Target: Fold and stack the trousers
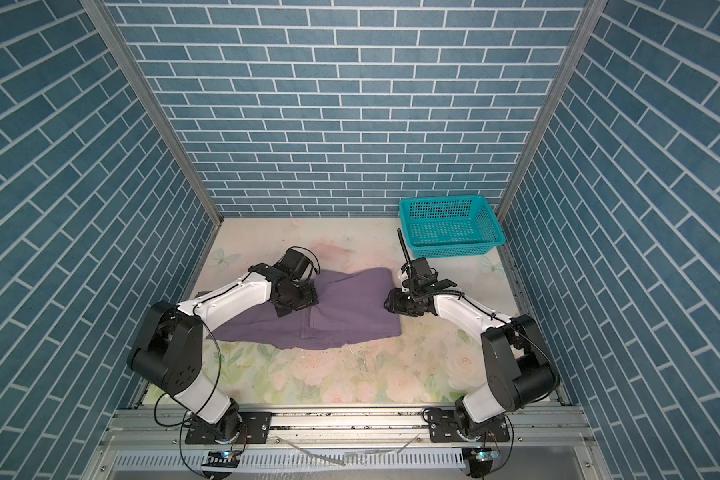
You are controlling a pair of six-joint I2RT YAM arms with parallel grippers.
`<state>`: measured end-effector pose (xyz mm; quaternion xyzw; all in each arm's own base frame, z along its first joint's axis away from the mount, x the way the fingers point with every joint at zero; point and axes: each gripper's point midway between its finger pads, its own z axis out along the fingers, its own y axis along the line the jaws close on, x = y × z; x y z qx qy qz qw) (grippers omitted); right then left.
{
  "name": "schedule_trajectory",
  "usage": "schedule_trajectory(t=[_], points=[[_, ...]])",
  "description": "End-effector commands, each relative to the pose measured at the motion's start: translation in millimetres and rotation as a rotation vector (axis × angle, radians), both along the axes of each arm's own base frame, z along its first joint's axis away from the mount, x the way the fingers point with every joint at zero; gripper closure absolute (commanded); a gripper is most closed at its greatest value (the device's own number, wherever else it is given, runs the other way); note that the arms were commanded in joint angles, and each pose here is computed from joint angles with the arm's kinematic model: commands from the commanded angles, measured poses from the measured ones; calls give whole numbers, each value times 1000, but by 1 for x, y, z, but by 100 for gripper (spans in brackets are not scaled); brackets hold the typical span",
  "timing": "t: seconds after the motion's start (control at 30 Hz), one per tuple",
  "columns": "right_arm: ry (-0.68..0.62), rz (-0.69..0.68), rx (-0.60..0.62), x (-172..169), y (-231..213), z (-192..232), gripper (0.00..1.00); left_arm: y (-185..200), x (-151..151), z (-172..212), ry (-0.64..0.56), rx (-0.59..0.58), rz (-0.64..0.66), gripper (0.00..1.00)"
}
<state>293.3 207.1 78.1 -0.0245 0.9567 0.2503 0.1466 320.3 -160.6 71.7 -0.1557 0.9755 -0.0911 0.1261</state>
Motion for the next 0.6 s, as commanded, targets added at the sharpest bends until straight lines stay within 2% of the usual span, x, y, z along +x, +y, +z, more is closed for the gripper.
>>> schedule_trajectory(t=[0.0, 0.1, 0.2, 0.37, 0.43, 0.57], points=[[31, -33, -103, 1, -16, -9, 42, -11, 4, 10, -36, -44, -25, 20], [58, -32, -117, 2, -18, -20, 38, -26, 4, 19, -62, -85, -66, 23], [83, -19, -74, 7, -8, -28, 37, -35, 1, 17, -61, -76, -97, 27], [95, -25, 2, 17, 8, -33, 49, -35, -7, -7, -6, -66, -91, 33], [102, -29, 15, 18, 10, -34, 50, -34, -10, -13, 6, -62, -87, 33], [114, -38, 8, 13, 5, -36, 50, -29, -17, -22, 33, -42, -97, 26]])
